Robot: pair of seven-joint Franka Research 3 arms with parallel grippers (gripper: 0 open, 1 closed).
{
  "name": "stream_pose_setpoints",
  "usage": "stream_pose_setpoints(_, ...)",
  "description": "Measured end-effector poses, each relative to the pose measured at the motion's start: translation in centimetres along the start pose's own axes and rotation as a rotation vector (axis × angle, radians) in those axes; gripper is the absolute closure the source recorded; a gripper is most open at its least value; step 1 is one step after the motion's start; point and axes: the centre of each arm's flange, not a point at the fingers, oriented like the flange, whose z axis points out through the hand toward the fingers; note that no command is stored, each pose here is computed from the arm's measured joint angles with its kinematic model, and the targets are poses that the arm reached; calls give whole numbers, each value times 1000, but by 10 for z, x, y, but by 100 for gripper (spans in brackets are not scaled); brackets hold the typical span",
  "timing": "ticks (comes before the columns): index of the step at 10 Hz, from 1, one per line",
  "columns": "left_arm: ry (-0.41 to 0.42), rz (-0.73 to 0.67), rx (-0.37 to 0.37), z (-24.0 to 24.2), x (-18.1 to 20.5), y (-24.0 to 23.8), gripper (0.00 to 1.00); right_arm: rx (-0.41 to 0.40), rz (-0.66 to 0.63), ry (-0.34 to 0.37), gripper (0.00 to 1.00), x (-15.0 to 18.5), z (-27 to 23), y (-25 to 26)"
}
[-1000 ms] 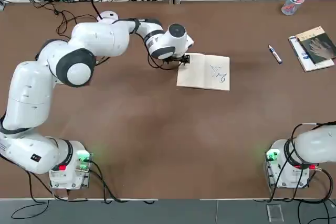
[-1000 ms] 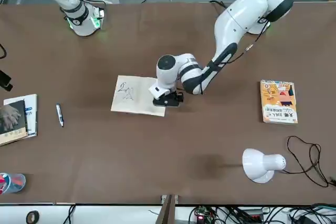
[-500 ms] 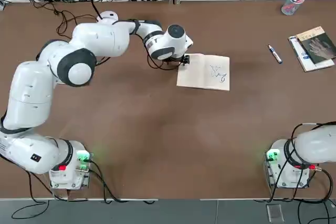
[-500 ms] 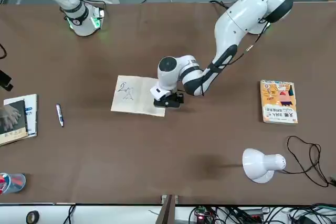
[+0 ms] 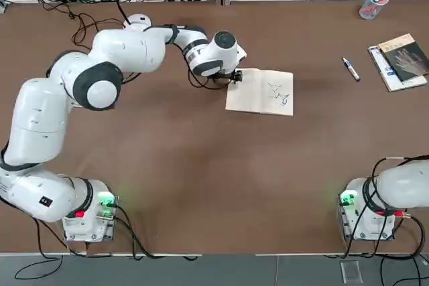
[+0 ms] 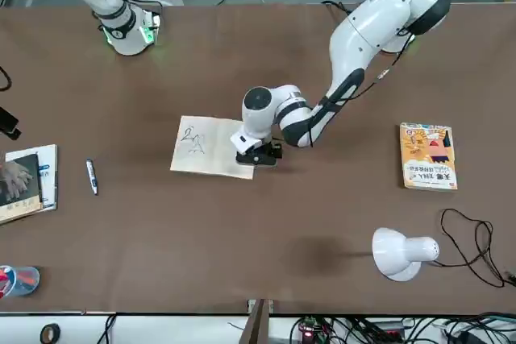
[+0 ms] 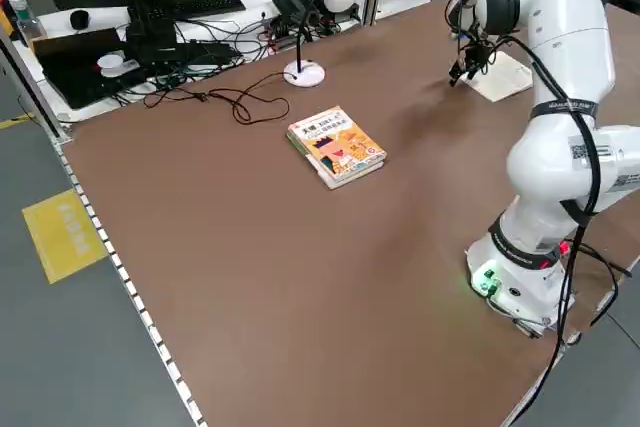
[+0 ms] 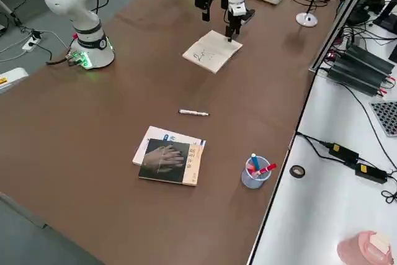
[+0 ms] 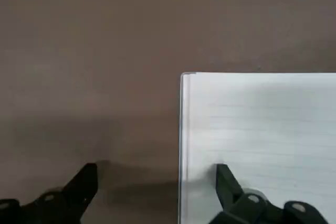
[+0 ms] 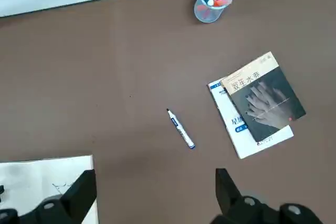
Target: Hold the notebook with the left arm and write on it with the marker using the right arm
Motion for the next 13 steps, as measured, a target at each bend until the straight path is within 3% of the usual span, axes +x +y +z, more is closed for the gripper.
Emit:
stream_pose_setpoints(3, 0, 0, 0, 0, 0, 0, 0, -7, -99, -31, 0, 2, 18, -1)
stream_pose_setpoints(10, 1, -1, 0, 0, 0, 0, 0, -1, -509, -125, 0, 16, 102, 31)
stream_pose_setpoints(13, 1, -1, 0, 0, 1, 0, 0, 71, -629, -109, 0, 22, 151, 50)
